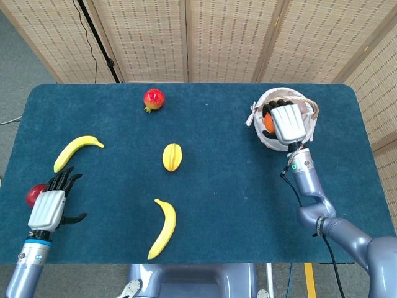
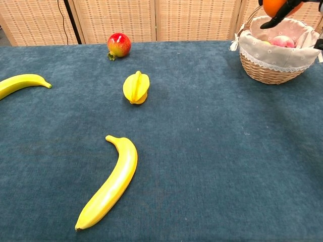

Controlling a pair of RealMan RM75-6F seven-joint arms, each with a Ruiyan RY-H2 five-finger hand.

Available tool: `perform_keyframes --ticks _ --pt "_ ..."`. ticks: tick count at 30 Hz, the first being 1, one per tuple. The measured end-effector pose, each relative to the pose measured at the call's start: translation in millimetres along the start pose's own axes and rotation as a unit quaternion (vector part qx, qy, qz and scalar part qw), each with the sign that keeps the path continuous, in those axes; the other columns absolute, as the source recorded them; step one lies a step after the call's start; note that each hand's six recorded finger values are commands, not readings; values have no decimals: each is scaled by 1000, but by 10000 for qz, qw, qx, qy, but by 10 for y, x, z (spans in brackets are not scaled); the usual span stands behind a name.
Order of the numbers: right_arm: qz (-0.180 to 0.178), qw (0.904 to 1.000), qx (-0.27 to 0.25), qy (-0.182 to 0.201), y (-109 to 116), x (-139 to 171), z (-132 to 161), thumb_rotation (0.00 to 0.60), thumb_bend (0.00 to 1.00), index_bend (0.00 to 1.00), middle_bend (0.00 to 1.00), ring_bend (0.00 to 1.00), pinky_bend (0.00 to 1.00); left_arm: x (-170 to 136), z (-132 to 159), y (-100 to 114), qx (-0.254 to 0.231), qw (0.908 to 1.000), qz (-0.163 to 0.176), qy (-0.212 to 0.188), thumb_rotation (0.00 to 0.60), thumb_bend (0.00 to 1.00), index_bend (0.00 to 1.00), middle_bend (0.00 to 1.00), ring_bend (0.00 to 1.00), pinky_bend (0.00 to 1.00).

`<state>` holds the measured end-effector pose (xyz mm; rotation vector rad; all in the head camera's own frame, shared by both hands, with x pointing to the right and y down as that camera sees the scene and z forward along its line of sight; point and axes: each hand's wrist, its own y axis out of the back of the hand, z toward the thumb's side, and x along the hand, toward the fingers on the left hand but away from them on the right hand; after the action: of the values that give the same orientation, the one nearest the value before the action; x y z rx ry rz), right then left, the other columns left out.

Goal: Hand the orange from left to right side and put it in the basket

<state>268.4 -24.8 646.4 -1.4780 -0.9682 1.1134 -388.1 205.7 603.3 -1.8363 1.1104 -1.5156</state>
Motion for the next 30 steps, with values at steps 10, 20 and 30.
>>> perform_keyframes --ticks 10,20,30 --pt "227 9993 194 -212 -179 148 -285 600 0 246 209 180 48 0 5 -13 -8 10000 -30 -16 600 108 158 36 15 92" --pt "355 9985 211 -365 -131 185 -364 600 0 220 154 127 30 1 -1 -6 -26 10000 -19 -12 600 108 158 36 15 92" --pt "518 9974 -403 -308 -4 445 -108 600 0 305 222 191 192 -15 -34 52 -30 10000 78 34 600 108 158 36 15 92"
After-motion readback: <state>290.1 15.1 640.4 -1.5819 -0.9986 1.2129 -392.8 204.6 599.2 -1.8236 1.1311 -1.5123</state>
